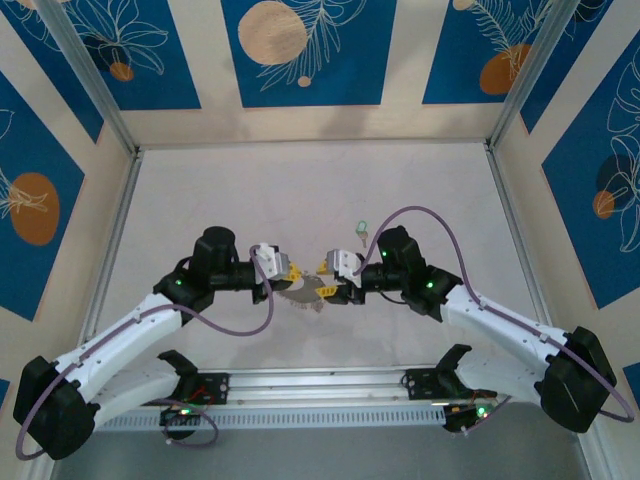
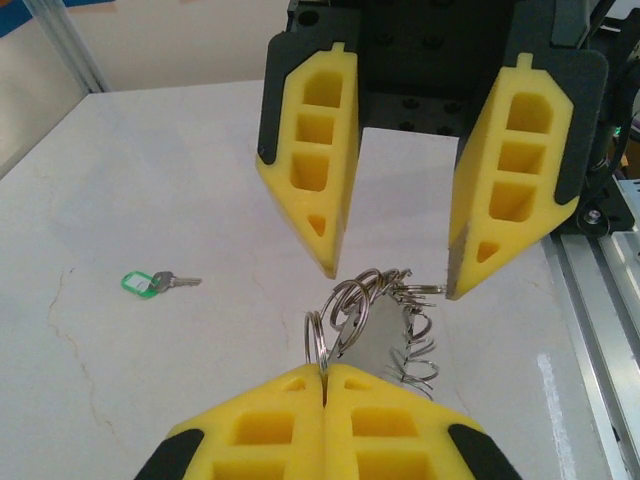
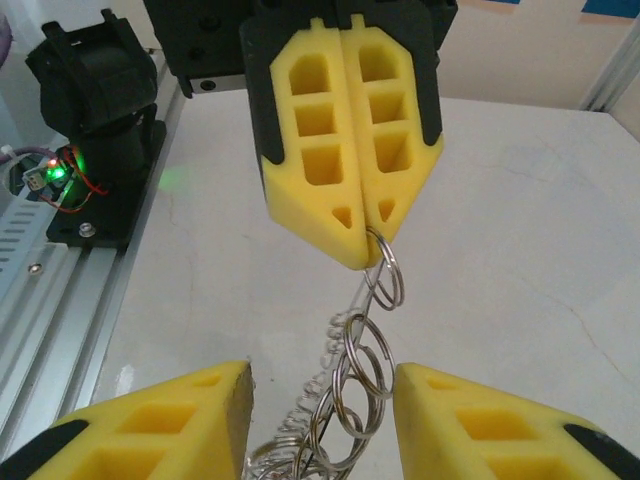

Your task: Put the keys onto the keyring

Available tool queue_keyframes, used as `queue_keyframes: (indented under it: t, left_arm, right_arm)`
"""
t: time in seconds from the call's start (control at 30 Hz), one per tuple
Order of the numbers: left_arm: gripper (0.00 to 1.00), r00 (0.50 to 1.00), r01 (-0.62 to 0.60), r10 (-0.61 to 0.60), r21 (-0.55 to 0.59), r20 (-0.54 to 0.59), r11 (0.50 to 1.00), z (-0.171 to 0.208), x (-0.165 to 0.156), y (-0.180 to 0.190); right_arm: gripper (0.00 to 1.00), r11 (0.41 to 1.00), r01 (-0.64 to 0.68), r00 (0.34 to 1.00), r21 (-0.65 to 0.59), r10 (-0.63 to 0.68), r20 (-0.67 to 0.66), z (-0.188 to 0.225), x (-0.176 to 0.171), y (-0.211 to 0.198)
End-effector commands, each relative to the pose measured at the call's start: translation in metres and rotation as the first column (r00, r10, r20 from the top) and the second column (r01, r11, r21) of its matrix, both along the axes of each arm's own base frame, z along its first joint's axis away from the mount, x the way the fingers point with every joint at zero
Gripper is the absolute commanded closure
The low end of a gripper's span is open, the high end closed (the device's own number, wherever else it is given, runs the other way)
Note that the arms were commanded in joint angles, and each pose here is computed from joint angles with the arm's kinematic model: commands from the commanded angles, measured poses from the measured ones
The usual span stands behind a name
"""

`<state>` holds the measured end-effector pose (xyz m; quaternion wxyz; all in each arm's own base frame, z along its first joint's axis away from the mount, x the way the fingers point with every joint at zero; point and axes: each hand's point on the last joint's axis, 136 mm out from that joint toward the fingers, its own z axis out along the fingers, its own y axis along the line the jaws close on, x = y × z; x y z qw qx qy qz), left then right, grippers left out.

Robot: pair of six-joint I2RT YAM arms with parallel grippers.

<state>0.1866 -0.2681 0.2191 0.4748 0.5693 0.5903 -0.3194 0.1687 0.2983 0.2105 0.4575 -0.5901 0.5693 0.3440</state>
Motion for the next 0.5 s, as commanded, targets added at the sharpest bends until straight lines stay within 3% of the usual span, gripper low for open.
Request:
queue_keyframes:
  t: [0.0, 0.17, 0.47]
  left_arm:
    - [1.0, 0.999, 0.007, -0.006, -0.024, 0.042, 1.0, 0.009, 0.0, -0.002]
    - [1.0, 0.998, 0.01, -0.009, -0.015, 0.067, 1.0, 0.009, -0.001, 0.0]
    - [1.0, 0.966, 0.207, -0.195, -0.057, 0.168, 0.977, 0.014, -0.035, -0.003]
  right_arm:
    - [0.58, 0.998, -0.068, 0.997, 0.017, 0.068, -0.023, 0.006, -0.01, 0.003]
    - [0.59, 0.997, -0.067, 0.997, 0.039, 0.066, 0.048, 0.019, -0.01, -0.003]
    - [0.7, 0.995, -0.07, 0.989, 0.077, 0.06, 0.132, 0.036, 0.003, -0.009]
